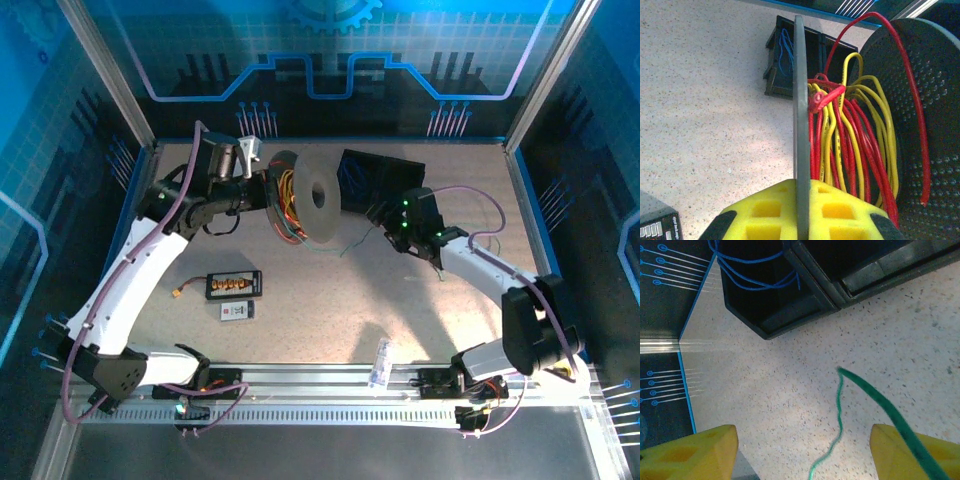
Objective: Wrap the cables
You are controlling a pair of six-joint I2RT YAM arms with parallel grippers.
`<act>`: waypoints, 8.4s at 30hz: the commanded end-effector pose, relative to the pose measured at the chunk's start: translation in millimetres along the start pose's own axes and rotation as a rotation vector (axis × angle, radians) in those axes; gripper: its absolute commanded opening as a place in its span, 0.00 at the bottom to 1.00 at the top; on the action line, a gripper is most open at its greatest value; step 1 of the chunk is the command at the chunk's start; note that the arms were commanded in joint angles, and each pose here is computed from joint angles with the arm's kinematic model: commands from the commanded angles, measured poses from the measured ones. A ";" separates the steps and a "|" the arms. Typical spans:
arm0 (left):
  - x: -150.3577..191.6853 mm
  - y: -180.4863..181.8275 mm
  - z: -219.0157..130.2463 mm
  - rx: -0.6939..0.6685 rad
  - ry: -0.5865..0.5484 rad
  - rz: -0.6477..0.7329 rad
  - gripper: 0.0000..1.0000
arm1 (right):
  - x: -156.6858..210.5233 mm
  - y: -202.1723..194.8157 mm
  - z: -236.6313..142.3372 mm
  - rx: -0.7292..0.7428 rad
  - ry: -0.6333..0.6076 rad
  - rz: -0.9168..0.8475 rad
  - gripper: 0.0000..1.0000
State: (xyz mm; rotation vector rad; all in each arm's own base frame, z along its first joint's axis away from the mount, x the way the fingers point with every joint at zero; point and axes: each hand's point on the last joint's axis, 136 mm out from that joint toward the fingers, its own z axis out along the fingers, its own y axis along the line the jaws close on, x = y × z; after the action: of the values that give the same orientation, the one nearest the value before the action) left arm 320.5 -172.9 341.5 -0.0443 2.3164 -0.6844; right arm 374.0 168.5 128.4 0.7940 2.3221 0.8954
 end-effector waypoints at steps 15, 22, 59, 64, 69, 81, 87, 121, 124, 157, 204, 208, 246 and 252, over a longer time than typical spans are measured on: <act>-12.2 -29.8 -25.4 0.131 -0.091 0.028 0.00 | -25.1 -8.6 43.3 0.013 -0.047 -0.021 0.54; -10.7 -31.2 -28.4 0.137 -0.087 0.034 0.00 | -34.6 -16.8 51.5 0.063 -0.084 -0.070 0.46; 9.9 -39.2 -27.5 0.180 0.025 0.084 0.00 | -106.2 3.3 -22.9 0.070 -0.294 -0.318 0.00; 29.6 -49.8 -16.4 0.201 0.092 0.162 0.00 | -138.2 13.7 -46.0 0.022 -0.339 -0.305 0.00; 57.5 -65.1 -4.1 0.226 0.177 0.253 0.00 | -173.3 27.0 -57.8 -0.032 -0.369 -0.278 0.00; 106.1 -27.3 44.9 0.000 0.312 0.354 0.00 | -217.3 145.0 -118.9 -0.356 -0.434 -0.307 0.00; 116.9 -7.7 77.3 -0.100 0.362 0.360 0.00 | -189.6 218.8 -160.5 -0.578 -0.414 -0.397 0.00; -1.3 77.0 85.1 -0.458 0.080 -0.060 0.00 | 153.6 232.8 -197.9 -0.859 -0.067 -0.796 0.00; -16.4 88.3 78.4 -0.487 0.048 -0.095 0.00 | 168.0 207.0 -177.9 -0.805 -0.050 -0.762 0.00; -50.3 87.9 73.5 -0.449 -0.071 0.009 0.00 | 149.8 126.2 -154.5 -0.700 0.145 -0.746 0.87; 15.6 -12.6 70.2 -0.128 -0.157 0.598 0.00 | 3.5 127.8 -115.4 -0.370 0.370 -0.602 0.76; 15.5 -15.1 70.1 -0.121 -0.168 0.600 0.00 | 3.8 124.6 -107.7 -0.356 0.393 -0.585 0.72; -99.4 101.8 31.4 -0.217 -0.380 -0.380 0.00 | 74.9 58.4 -86.3 -0.506 0.054 -0.109 0.00; -103.7 77.8 19.6 0.005 -0.337 -0.441 0.00 | 74.6 30.8 -56.5 -0.425 0.039 -0.128 0.00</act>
State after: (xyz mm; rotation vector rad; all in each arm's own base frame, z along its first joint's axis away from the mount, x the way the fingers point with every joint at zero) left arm 410.5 -86.3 267.9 -0.6575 2.2645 -0.5381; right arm 284.2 222.0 178.6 0.3878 2.0937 1.3554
